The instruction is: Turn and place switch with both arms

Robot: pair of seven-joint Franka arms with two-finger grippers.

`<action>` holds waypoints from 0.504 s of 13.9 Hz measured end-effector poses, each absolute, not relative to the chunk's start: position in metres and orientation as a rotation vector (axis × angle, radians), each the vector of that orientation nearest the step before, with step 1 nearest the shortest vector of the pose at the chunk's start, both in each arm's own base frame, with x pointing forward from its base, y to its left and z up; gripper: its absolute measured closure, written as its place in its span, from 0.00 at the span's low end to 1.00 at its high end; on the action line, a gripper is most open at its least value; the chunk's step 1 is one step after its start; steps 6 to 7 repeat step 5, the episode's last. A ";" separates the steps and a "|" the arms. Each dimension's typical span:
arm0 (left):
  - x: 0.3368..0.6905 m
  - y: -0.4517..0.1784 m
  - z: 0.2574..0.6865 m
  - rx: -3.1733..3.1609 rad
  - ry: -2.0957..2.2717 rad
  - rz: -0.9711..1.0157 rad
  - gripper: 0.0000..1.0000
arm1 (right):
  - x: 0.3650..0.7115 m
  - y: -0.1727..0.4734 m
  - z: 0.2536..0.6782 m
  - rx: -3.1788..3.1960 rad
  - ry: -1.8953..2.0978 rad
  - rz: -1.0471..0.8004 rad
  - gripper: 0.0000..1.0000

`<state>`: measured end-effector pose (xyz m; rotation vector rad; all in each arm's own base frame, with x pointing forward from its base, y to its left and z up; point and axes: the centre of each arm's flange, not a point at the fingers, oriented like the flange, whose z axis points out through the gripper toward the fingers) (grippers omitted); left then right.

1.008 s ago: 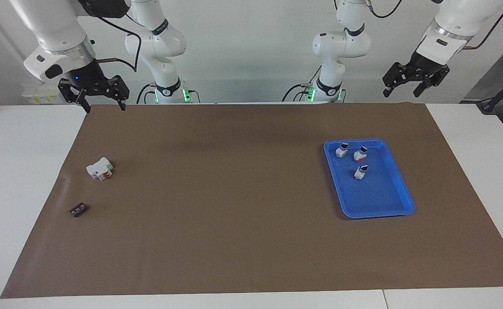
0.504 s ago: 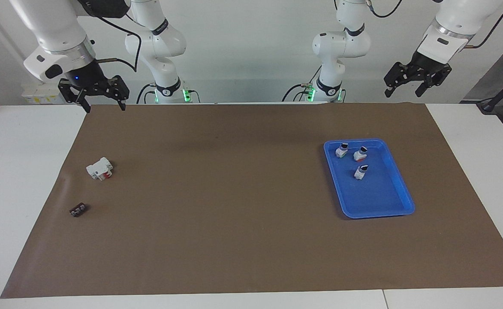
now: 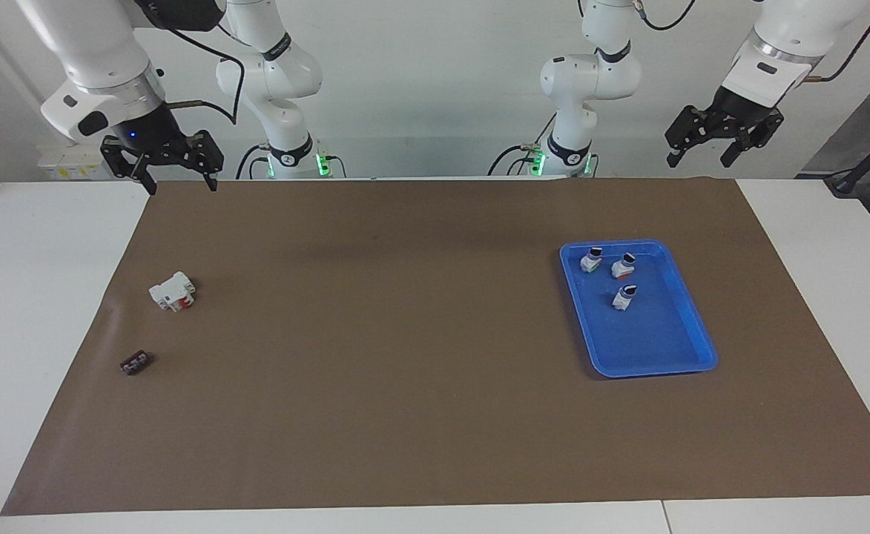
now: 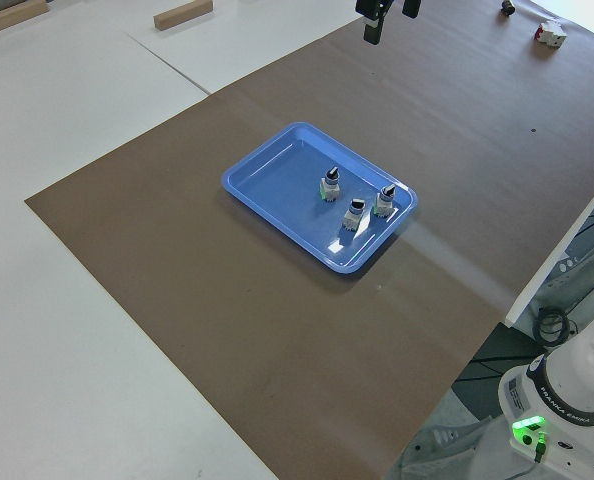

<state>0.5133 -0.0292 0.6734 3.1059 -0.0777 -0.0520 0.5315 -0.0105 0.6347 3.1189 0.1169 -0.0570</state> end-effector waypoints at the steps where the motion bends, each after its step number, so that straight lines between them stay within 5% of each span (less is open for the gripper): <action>1: 0.514 -0.029 0.673 3.106 -0.089 -0.051 0.00 | 0.531 -0.010 0.635 3.119 0.117 -0.057 0.00; 7: 0.516 -0.029 0.670 3.106 -0.108 -0.054 0.00 | 0.531 -0.010 0.635 3.119 0.117 -0.057 0.00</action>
